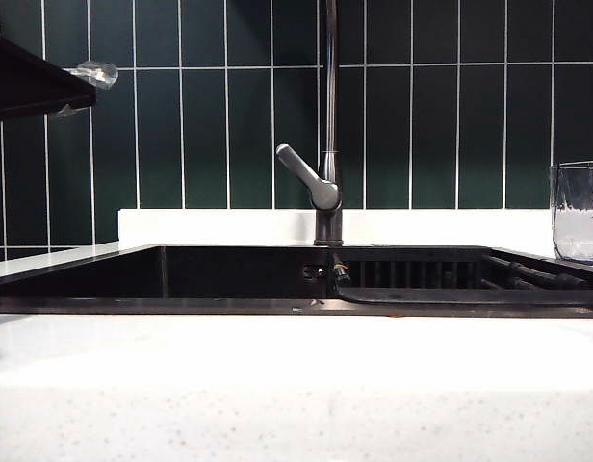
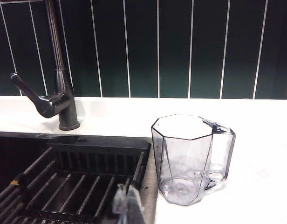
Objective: Pick up the mug next to the sink, go to the faucet to get some water, pour the water into the sink, and finally put the mug back to its place.
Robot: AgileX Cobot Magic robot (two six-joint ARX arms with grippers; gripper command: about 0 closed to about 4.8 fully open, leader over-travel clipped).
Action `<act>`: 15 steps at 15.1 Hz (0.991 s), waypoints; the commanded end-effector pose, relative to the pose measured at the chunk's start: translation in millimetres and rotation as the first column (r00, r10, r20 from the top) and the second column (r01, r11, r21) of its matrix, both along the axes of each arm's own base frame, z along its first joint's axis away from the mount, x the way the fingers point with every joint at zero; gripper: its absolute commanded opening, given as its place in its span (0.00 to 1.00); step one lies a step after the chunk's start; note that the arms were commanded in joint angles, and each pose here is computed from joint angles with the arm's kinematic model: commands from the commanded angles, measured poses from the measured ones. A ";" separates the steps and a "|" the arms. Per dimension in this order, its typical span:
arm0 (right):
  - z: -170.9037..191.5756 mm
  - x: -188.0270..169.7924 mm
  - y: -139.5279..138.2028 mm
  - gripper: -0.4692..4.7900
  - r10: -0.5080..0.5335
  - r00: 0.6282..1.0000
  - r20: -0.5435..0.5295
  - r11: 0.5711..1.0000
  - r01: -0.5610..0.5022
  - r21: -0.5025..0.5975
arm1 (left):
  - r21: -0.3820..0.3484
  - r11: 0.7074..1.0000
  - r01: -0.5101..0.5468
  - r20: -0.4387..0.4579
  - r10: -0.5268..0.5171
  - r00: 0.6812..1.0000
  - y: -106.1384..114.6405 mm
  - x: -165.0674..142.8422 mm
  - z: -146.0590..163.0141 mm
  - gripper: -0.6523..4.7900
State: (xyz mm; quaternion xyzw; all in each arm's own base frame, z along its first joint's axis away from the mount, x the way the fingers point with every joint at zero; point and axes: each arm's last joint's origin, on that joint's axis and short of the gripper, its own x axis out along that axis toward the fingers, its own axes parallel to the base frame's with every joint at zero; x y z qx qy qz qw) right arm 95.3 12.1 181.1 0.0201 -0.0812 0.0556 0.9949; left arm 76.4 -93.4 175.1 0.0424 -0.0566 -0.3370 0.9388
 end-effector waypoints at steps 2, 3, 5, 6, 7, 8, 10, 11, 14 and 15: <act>-5.3 0.9 0.4 0.08 0.002 0.999 -0.039 1.000 -0.002 -0.010 | -0.005 1.000 0.000 0.008 0.000 1.000 -0.1 -0.1 1.5 0.11; -6.3 1.0 0.4 0.08 0.002 0.999 -0.049 1.000 -0.002 -0.012 | -0.005 1.000 0.000 0.008 0.000 1.000 -0.1 -0.1 1.5 0.11; -8.8 1.3 0.4 0.08 0.001 0.997 -0.075 1.000 -0.003 -0.015 | -0.003 1.000 0.001 0.007 -0.001 1.000 -0.1 -0.1 1.3 0.11; -9.4 1.4 0.3 0.08 0.000 0.997 -0.081 1.000 -0.001 -0.016 | 0.013 1.000 0.001 -0.004 -0.001 1.000 -0.2 0.0 -0.6 0.12; -9.5 1.4 0.3 0.08 0.000 0.997 -0.082 1.000 -0.001 -0.016 | 0.026 1.000 0.002 -0.015 -0.001 1.000 -0.3 0.1 -2.2 0.11; -9.5 1.4 0.3 0.08 0.000 0.997 -0.082 1.000 -0.002 -0.016 | 0.036 0.999 0.002 -0.021 -0.001 1.000 -0.4 0.1 -3.3 0.11; -9.5 1.3 0.3 0.08 0.000 0.997 -0.082 1.000 -0.002 -0.016 | 0.036 0.999 0.001 -0.021 -0.001 1.000 -0.4 0.1 -3.3 0.11; -9.5 1.4 0.3 0.08 0.000 0.997 -0.082 1.000 -0.002 -0.016 | 0.036 0.999 0.001 -0.021 -0.001 1.000 -0.4 0.1 -3.3 0.11; -9.5 1.3 0.3 0.08 0.000 0.997 -0.082 1.000 -0.001 -0.016 | 0.040 0.999 0.003 -0.024 -0.002 1.000 -0.2 -0.2 -3.7 0.11; -9.6 1.4 0.3 0.08 0.000 0.997 -0.083 1.000 -0.001 -0.016 | 0.030 1.000 0.004 -0.018 -0.003 1.000 2.0 -1.9 -2.5 0.11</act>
